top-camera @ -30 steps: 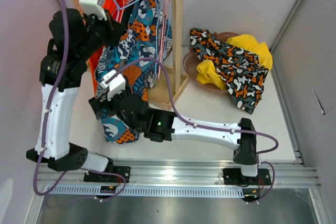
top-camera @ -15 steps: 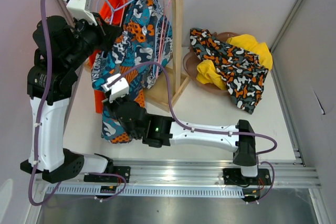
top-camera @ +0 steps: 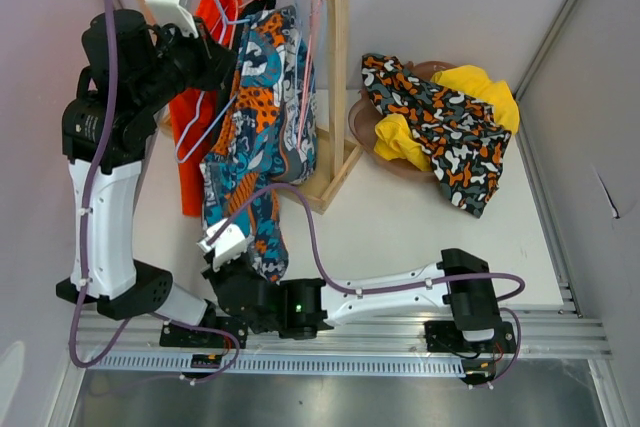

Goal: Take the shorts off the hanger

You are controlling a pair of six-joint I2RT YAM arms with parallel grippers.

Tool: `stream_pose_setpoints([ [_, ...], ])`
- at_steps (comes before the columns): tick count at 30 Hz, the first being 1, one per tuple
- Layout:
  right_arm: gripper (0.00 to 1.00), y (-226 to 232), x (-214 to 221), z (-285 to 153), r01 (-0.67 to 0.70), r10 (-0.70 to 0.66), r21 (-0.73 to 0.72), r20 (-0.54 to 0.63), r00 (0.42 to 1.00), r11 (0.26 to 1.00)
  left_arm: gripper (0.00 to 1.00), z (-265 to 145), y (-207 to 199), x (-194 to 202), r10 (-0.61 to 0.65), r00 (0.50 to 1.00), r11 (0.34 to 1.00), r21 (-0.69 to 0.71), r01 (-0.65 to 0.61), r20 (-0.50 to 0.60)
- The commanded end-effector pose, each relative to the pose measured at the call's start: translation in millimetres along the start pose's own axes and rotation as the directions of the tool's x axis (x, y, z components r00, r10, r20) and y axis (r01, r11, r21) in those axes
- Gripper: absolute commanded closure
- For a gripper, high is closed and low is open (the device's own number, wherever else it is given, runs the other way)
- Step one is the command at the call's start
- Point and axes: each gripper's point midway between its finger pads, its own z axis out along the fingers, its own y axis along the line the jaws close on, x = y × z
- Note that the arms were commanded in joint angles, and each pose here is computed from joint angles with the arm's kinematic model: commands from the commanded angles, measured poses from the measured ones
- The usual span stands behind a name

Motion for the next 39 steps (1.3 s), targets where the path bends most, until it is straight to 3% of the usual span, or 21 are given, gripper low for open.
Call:
stream_pose_setpoints([
  [1, 1.0, 15.5, 62.4, -9.7, 0.023, -0.03, -0.059, -0.131, 0.991, 0.998, 1.0, -20.1, -10.8, -68.5, 0.012, 0.965, 0.999, 0.038, -0.023, 0.262],
  [6, 1.0, 28.2, 87.6, -4.1, -0.012, -0.005, -0.094, -0.176, 0.984, 0.995, 1.0, -36.4, -10.5, -85.8, 0.015, 0.949, 0.999, 0.027, -0.025, 0.314],
  [9, 1.0, 14.9, 77.4, 3.4, -0.009, 0.003, -0.04, -0.142, 0.99, 0.999, 1.0, -31.6, -13.9, -62.7, -0.014, 0.967, 0.998, 0.06, -0.001, 0.253],
  [15, 1.0, -51.5, -28.3, 36.1, 0.03, -0.033, 0.073, 0.038, 0.999, 0.997, 1.0, -47.6, -22.1, 22.9, -0.094, 0.991, 0.989, 0.124, 0.081, 0.096],
  [20, 1.0, -129.8, -136.1, 58.4, 0.01, -0.051, 0.207, 0.192, 0.98, 0.978, 1.0, -81.1, -29.0, 77.5, -0.079, 0.997, 0.989, 0.122, 0.081, -0.016],
  [23, 1.0, -173.5, -173.1, 69.3, -0.016, -0.047, 0.271, 0.224, 0.973, 0.962, 1.0, -98.4, -26.6, 92.5, -0.086, 0.994, 0.991, 0.099, 0.092, -0.068],
  [26, 1.0, -192.9, -179.5, 70.8, -0.034, -0.03, 0.289, 0.213, 0.977, 0.957, 1.0, -111.4, -24.3, 94.8, -0.089, 0.994, 0.993, 0.073, 0.093, -0.062],
  [30, 1.0, -179.0, -139.5, 59.9, -0.043, 0.012, 0.23, 0.135, 0.991, 0.972, 1.0, -106.5, -9.4, 101.2, -0.065, 0.995, 0.998, -0.004, 0.065, -0.075],
  [32, 1.0, -162.7, -116.9, 50.6, -0.073, 0.053, 0.193, 0.105, 0.993, 0.979, 1.0, -109.5, -7.5, 84.6, -0.046, 0.998, 0.999, -0.017, 0.045, -0.041],
  [39, 1.0, -46.8, -17.8, -33.6, -0.018, 0.017, -0.022, -0.038, 0.999, 1.0, 1.0, -91.4, 9.2, 33.3, -0.001, 0.999, 0.992, -0.129, 0.008, 0.054],
])
